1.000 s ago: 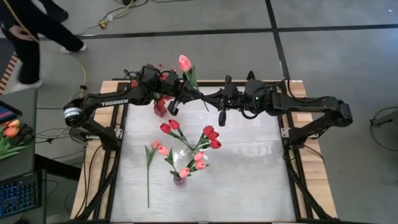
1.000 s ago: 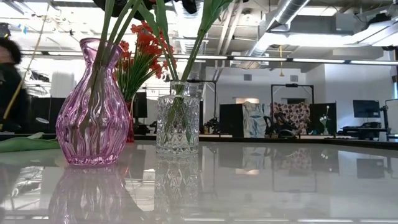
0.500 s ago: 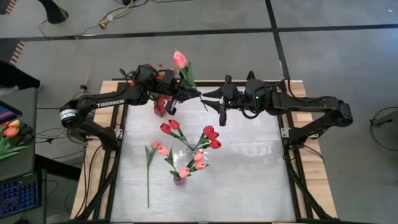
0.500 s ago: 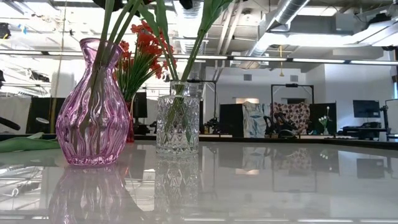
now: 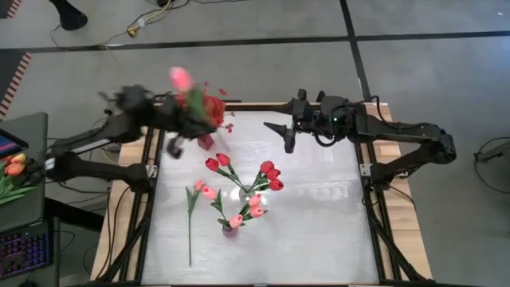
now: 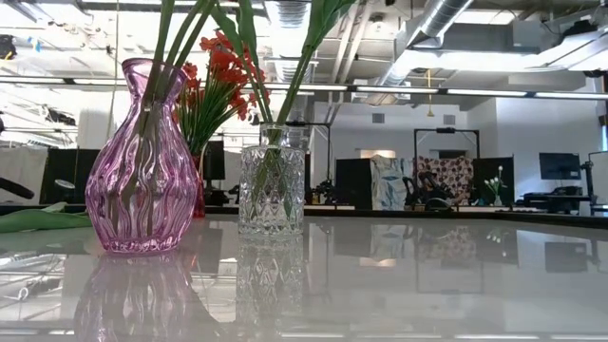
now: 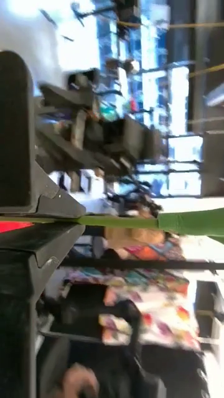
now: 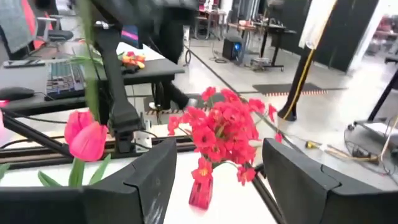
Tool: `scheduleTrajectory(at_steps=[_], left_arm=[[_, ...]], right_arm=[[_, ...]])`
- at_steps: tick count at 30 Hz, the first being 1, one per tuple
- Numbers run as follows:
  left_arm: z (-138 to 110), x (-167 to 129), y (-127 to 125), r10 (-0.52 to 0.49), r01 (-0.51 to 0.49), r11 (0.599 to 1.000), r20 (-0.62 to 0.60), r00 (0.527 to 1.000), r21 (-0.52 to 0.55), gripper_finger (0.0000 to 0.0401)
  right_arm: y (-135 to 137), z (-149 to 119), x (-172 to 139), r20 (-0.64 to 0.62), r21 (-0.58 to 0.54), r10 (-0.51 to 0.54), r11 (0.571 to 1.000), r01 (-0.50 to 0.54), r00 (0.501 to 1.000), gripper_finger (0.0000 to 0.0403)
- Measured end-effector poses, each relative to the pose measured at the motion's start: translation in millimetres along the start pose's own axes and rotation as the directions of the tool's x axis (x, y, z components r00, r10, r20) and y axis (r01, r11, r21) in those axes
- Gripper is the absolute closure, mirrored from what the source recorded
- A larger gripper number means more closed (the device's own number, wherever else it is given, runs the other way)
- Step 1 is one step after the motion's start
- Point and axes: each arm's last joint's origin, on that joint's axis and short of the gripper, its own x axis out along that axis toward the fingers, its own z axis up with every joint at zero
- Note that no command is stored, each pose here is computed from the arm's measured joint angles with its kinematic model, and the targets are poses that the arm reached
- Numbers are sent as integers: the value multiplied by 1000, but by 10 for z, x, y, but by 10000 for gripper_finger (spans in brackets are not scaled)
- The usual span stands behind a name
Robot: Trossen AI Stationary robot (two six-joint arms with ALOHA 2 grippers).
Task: Sort flowers into vase by color
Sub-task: Put the pink flower into the purple vase
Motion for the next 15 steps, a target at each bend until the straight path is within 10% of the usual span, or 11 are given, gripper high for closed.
scheduleTrajectory(at_steps=[8, 15], left_arm=[[371, -401, -628, -193, 203, 977, 127, 973, -66, 401], [270, -298, -1101, -480, 493, 864, 135, 867, -98, 401]], right_arm=[[-45, -53, 27, -43, 95, -15, 995, 19, 999, 138], [83, -111, 2, -110, 194, 32, 981, -10, 993, 138]])
